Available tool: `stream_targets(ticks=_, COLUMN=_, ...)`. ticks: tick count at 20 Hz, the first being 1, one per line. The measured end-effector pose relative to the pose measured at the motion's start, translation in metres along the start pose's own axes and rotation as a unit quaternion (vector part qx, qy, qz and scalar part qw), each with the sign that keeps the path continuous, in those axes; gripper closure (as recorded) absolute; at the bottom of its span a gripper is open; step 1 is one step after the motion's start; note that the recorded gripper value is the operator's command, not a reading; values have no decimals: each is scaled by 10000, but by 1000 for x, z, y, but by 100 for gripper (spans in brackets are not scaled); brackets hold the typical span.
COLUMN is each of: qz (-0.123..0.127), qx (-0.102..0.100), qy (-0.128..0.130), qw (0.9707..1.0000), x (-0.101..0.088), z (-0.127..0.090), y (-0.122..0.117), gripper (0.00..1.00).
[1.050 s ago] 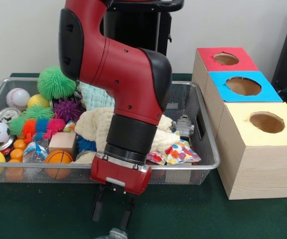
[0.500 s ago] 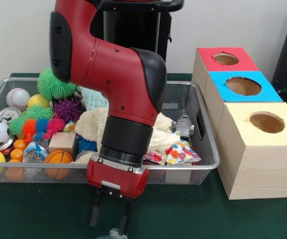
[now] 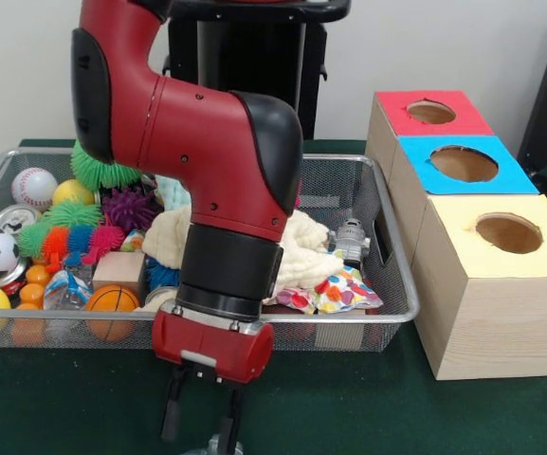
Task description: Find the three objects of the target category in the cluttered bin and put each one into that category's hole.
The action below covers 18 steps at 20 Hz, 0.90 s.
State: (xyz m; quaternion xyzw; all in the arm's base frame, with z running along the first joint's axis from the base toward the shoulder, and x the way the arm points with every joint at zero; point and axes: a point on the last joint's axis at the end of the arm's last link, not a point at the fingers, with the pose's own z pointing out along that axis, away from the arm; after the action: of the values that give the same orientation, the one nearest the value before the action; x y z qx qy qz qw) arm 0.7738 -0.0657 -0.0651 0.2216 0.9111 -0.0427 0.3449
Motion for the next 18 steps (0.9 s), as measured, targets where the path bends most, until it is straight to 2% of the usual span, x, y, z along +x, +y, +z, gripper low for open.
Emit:
stream_targets(ticks=14, qz=384, qx=-356, qy=198, qw=9984, x=16, z=4, y=27, gripper=0)
stream_targets(ticks=18, qz=394, qx=-382, qy=263, qw=9981, x=23, z=2, y=31, gripper=0)
